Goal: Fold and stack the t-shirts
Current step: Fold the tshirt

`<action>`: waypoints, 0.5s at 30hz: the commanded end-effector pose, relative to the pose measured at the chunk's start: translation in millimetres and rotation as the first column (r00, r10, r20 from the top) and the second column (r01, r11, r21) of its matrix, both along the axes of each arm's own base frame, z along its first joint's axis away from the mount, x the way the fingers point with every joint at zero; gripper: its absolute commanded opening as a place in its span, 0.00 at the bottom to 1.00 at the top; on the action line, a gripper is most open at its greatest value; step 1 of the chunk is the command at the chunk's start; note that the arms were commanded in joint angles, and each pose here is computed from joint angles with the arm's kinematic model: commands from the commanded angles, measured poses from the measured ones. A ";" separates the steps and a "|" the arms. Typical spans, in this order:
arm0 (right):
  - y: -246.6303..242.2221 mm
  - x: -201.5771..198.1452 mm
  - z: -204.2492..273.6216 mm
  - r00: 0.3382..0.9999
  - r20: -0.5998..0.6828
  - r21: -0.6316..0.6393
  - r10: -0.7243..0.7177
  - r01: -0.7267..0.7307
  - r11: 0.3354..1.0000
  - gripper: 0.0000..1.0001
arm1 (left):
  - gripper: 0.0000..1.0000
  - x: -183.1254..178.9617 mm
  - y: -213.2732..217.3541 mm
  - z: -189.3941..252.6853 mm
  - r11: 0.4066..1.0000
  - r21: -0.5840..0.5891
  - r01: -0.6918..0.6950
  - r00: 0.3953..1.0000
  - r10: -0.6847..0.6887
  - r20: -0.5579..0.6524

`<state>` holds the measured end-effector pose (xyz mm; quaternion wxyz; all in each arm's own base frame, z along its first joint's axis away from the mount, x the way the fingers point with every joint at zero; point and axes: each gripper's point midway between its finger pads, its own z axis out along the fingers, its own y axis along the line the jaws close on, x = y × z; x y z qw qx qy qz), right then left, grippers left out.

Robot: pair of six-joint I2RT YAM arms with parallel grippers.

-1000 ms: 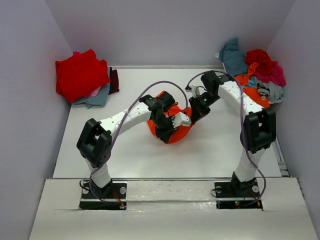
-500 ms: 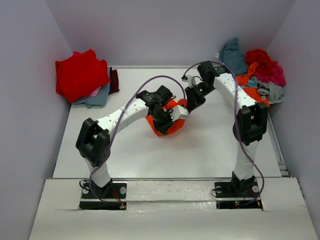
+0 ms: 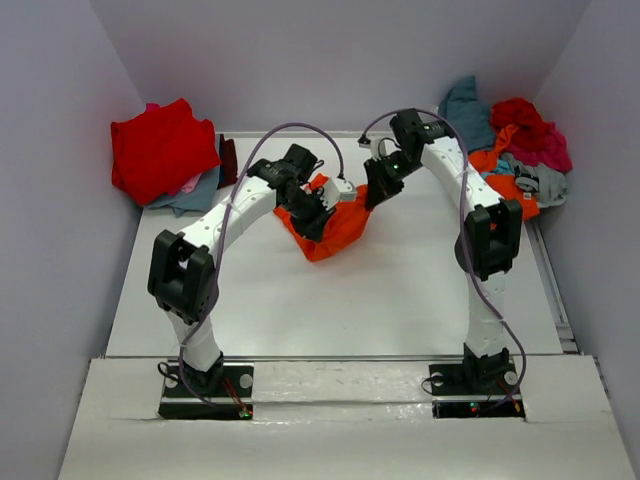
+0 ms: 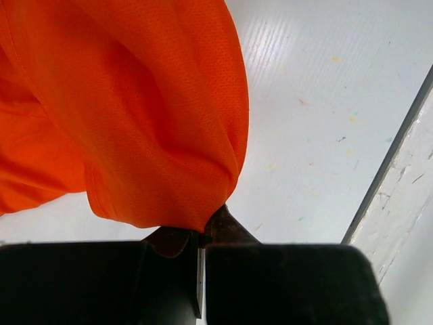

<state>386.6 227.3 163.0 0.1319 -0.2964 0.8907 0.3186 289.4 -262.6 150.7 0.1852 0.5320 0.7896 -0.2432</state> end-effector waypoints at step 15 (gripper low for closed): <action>35.1 66.8 4.5 0.991 0.125 0.115 -0.047 0.033 0.993 0.10 | 0.06 41.9 19.3 1.1 0.985 -0.096 -0.142 0.988 0.135 -0.076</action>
